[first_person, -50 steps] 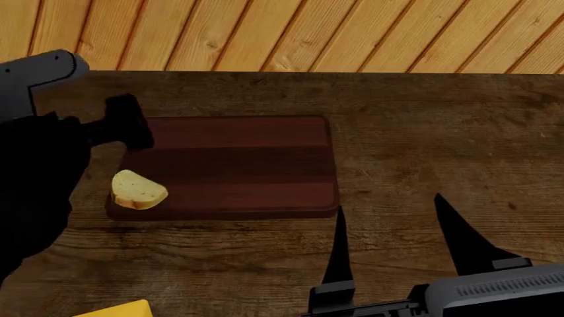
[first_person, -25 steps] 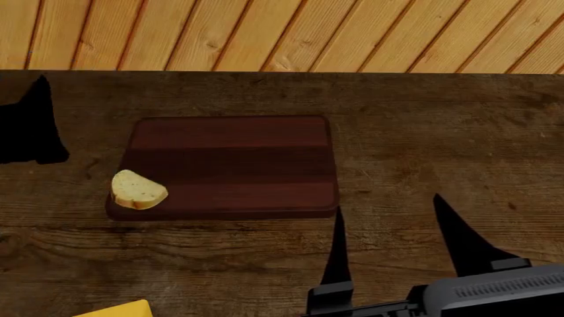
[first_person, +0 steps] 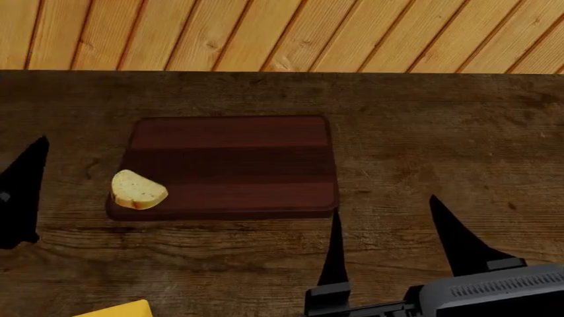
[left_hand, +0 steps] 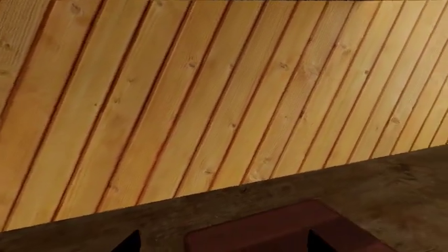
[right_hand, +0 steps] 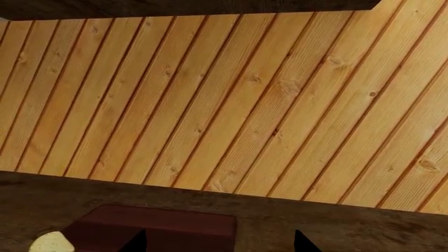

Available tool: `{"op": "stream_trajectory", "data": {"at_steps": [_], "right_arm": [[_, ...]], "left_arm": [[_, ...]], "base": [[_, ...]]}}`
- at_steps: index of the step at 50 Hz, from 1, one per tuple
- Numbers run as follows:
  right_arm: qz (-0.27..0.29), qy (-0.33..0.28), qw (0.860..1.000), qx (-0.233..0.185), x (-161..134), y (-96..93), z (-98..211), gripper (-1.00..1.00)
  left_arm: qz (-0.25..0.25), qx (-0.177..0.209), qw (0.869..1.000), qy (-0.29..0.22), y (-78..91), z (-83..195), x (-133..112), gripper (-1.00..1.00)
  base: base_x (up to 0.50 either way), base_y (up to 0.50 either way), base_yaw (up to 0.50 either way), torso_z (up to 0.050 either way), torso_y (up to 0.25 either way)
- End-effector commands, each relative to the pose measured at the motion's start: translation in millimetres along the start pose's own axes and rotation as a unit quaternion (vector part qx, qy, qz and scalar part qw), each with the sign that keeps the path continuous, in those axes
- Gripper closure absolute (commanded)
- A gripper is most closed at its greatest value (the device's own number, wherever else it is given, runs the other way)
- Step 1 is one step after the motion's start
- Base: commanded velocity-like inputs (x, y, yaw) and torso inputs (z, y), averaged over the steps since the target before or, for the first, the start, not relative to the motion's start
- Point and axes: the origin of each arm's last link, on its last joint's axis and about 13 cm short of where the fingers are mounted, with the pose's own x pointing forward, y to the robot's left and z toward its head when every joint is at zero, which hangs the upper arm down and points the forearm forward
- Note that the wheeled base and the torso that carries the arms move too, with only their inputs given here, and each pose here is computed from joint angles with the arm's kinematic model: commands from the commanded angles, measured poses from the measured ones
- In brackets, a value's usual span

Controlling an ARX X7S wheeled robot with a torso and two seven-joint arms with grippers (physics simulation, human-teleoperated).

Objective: Place the bread and cheese on the cutting board.

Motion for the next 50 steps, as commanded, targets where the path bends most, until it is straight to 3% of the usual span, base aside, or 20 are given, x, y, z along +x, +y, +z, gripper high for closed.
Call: {"op": "stream_trajectory", "data": {"at_steps": [1,14,23,33,42,44,47,50], "right_arm": [[-0.001,-0.001,1.0,0.001,-1,-0.2,1,-1.0],[-0.004,-0.001,1.0,0.0,-3,-0.1,2,-1.0],[-0.003,0.005,1.0,-0.001,0,-0.1,-2,-1.0],[-0.013,0.01,1.0,-0.016,4,-2.4,-5,-1.0],[-0.019,0.026,0.999,-0.031,7,-2.9,-13,-1.0],[-0.021,0.028,0.999,-0.034,7,-2.9,-14,-1.0],[-0.023,0.033,0.999,-0.036,8,-3.5,-17,-1.0],[-0.024,0.033,0.999,-0.036,8,-3.6,-16,-1.0]], "left_arm": [[-0.064,0.032,0.997,0.035,9.9,-8,-14,-1.0],[-0.11,0.055,0.99,0.067,18.8,-14,-29,-1.0],[-0.157,0.098,0.98,0.076,24.5,-9,-33,-1.0],[-0.202,0.179,0.958,0.101,22.5,21,-27,-1.0],[-0.234,0.202,0.945,0.109,22.4,30,-42,-1.0],[-0.238,0.224,0.937,0.123,23.9,32,-44,-1.0],[-0.239,0.231,0.933,0.135,22.4,34,-44,-1.0],[-0.261,0.243,0.921,0.154,17.5,29,-47,-1.0]], "base": [[0.0,0.0,0.0,0.0,0.0],[0.0,0.0,0.0,0.0,0.0],[0.0,0.0,0.0,0.0,0.0],[0.0,0.0,0.0,0.0,0.0],[0.0,0.0,0.0,0.0,0.0],[0.0,0.0,0.0,0.0,0.0],[0.0,0.0,0.0,0.0,0.0],[0.0,0.0,0.0,0.0,0.0]]}}
